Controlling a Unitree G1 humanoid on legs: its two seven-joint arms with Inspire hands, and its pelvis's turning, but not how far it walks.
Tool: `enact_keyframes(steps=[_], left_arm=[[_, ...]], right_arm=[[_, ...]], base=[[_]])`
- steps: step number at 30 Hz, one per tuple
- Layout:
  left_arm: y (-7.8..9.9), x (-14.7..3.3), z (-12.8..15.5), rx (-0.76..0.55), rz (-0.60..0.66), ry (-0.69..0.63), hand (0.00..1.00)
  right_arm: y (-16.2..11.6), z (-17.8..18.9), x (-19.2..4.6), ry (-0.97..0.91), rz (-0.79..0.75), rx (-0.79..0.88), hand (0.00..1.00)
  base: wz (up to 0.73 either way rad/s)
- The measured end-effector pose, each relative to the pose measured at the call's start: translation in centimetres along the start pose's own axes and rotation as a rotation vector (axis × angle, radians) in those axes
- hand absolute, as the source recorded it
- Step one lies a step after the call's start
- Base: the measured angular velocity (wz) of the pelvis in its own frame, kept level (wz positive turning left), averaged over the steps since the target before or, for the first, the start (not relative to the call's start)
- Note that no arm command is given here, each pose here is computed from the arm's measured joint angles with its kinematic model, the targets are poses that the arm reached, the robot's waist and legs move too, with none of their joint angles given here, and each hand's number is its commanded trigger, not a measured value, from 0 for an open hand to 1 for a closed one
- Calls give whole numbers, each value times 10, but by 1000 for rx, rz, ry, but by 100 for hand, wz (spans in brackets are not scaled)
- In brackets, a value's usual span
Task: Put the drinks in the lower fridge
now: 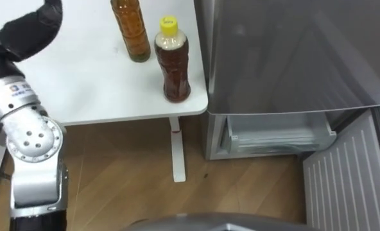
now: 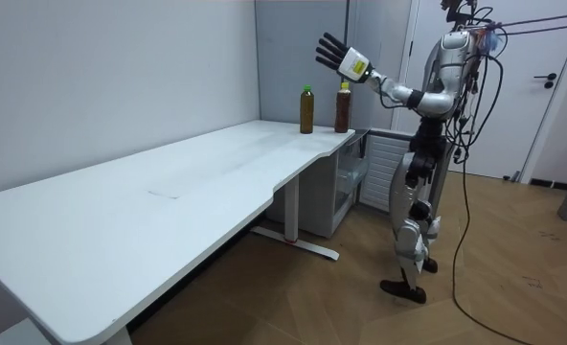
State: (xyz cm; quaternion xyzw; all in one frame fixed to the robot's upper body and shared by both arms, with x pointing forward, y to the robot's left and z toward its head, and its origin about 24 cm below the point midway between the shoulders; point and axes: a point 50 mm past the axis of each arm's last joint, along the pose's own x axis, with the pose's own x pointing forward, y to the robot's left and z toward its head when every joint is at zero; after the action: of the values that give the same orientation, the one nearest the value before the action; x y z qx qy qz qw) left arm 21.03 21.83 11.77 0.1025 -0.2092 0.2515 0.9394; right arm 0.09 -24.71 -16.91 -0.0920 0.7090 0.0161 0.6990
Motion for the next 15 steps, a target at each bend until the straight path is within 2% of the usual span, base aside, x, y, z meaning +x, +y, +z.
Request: enact_keyframes(steps=[7, 12, 15], left_arm=[[-25, -5, 8, -49, -210, -15, 0], [-39, -4, 13, -186, -345, 0, 0], [-44, -6, 15, -225, -417, 6, 0]], right_arm=[[1, 6, 0, 4, 2, -1, 0], [4, 9, 1, -2, 4, -33, 0], [4, 9, 1, -5, 7, -31, 0]], base=[[1], [0], [0]])
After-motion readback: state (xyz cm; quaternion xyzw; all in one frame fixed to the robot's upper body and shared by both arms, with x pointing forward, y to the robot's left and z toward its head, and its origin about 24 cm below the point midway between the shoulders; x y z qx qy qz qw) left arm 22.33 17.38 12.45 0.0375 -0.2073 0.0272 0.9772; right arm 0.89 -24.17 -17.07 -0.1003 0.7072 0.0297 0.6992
